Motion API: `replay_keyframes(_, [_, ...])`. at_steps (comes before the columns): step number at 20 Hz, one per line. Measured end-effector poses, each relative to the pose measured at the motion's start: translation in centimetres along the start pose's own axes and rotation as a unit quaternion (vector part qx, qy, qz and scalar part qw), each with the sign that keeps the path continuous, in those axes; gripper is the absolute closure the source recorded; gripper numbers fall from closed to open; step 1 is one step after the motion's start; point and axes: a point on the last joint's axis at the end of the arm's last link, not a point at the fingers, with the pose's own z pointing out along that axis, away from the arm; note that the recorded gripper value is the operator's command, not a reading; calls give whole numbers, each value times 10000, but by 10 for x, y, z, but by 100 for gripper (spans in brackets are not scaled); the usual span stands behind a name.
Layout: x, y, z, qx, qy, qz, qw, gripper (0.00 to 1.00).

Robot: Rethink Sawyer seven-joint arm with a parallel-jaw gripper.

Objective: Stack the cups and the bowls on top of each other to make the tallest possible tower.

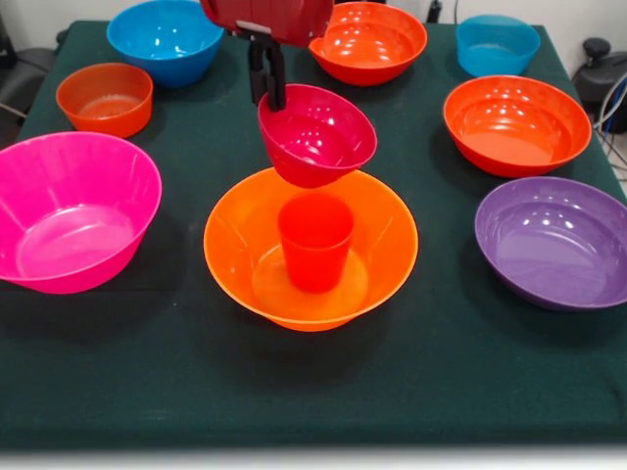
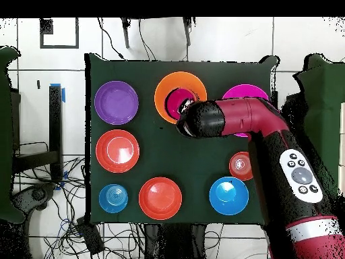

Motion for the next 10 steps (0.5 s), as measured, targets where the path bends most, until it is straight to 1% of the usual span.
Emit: replay_keyframes(10, [-1,4,14,-34,57,9,10000,100])
